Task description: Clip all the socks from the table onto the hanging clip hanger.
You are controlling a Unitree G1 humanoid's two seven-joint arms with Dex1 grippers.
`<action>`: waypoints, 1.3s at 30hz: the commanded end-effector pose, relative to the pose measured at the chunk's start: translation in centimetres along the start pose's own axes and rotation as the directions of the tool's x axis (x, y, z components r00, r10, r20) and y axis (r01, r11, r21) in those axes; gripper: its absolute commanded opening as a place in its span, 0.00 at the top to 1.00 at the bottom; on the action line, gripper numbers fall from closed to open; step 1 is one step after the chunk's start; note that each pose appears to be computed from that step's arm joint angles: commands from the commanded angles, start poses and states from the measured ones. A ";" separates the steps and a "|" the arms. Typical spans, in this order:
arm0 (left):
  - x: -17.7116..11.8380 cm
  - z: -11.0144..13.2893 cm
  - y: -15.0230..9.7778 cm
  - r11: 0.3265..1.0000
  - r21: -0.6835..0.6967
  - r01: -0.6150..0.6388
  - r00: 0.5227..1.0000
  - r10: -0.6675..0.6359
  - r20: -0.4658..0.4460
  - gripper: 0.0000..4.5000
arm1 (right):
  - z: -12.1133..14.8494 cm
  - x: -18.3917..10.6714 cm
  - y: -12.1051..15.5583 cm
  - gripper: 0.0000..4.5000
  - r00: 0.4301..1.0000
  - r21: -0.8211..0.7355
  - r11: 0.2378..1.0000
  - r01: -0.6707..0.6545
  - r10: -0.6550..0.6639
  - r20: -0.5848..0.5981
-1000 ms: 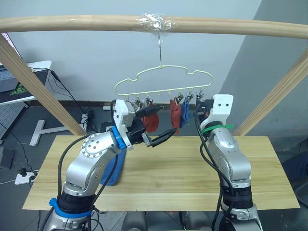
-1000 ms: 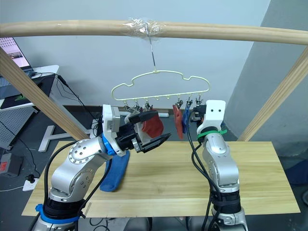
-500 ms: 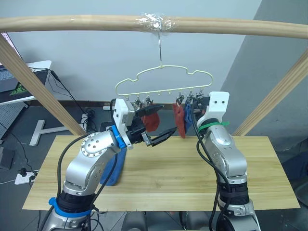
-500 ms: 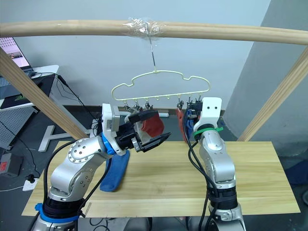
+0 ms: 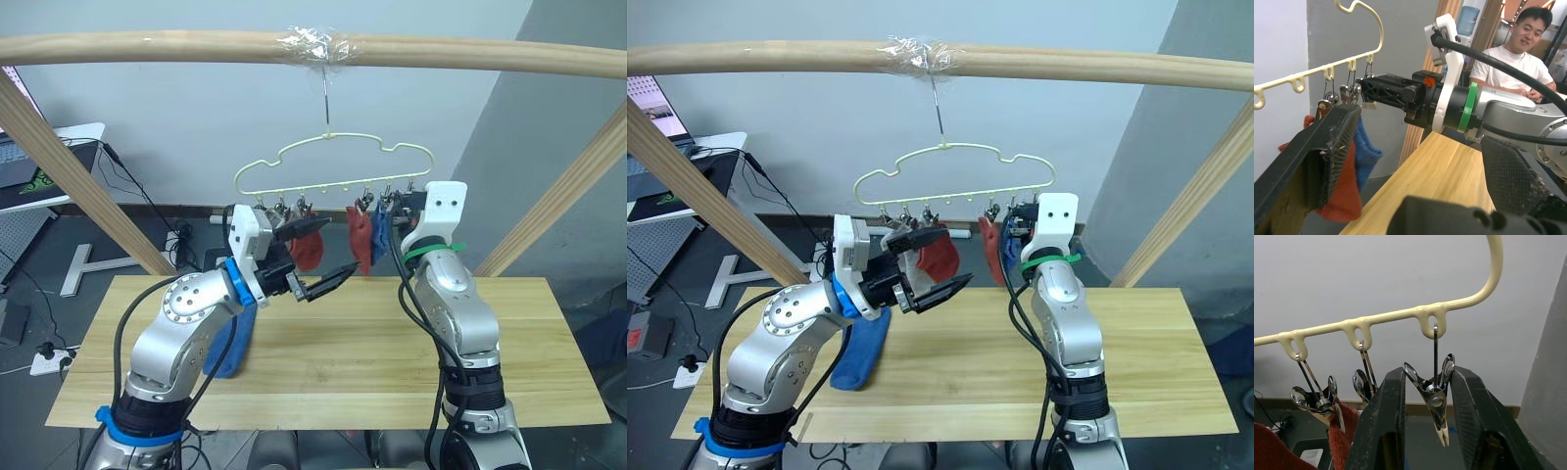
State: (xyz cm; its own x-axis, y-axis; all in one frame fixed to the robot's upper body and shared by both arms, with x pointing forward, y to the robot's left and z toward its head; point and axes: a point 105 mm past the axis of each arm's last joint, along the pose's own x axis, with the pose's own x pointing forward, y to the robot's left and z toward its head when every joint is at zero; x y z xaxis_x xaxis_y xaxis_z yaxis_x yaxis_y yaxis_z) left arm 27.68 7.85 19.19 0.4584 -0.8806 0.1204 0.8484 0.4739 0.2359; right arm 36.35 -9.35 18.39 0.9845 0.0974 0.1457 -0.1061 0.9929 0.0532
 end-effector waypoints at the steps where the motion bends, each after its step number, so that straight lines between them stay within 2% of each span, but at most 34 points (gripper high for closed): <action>1: -0.2 1.7 -0.4 0.999 0.048 0.014 0.998 -0.017 0.054 0.00 | 1.6 -0.1 0.6 0.69 0.998 -0.005 1.000 -0.016 0.016 0.066; 25: -0.2 1.7 -0.3 0.999 0.046 0.005 0.999 -0.008 0.052 0.00 | 1.6 0.3 0.6 0.69 0.997 0.011 1.000 -0.013 0.012 0.070; 28: -0.1 1.6 -0.3 0.999 0.047 0.006 0.999 -0.009 0.049 0.00 | 1.5 0.3 0.4 0.57 0.998 0.009 1.000 -0.005 0.005 0.066; 35: -0.2 1.6 -0.3 0.999 0.044 0.006 0.999 -0.008 0.047 0.00 | 1.4 0.4 0.4 0.04 0.998 0.012 1.000 -0.004 0.003 0.062; 36: -0.2 1.6 -0.3 0.999 0.045 0.005 0.999 -0.007 0.046 0.00 | 1.4 0.4 0.4 0.01 0.998 0.012 1.000 -0.002 0.001 0.061; 39: -0.2 1.5 -0.3 0.999 0.045 0.003 0.999 -0.005 0.044 0.00 | 1.4 0.4 0.4 0.01 0.998 0.010 1.000 0.001 -0.002 0.061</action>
State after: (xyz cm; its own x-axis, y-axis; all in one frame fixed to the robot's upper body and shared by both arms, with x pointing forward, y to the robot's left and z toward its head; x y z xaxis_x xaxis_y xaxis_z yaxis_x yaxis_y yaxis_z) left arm 27.42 7.81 19.50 0.4549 -0.8811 0.1292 0.8455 0.4729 0.2479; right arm 36.67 -9.20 18.31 0.9854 0.0903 0.1443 -0.0993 0.9935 0.0564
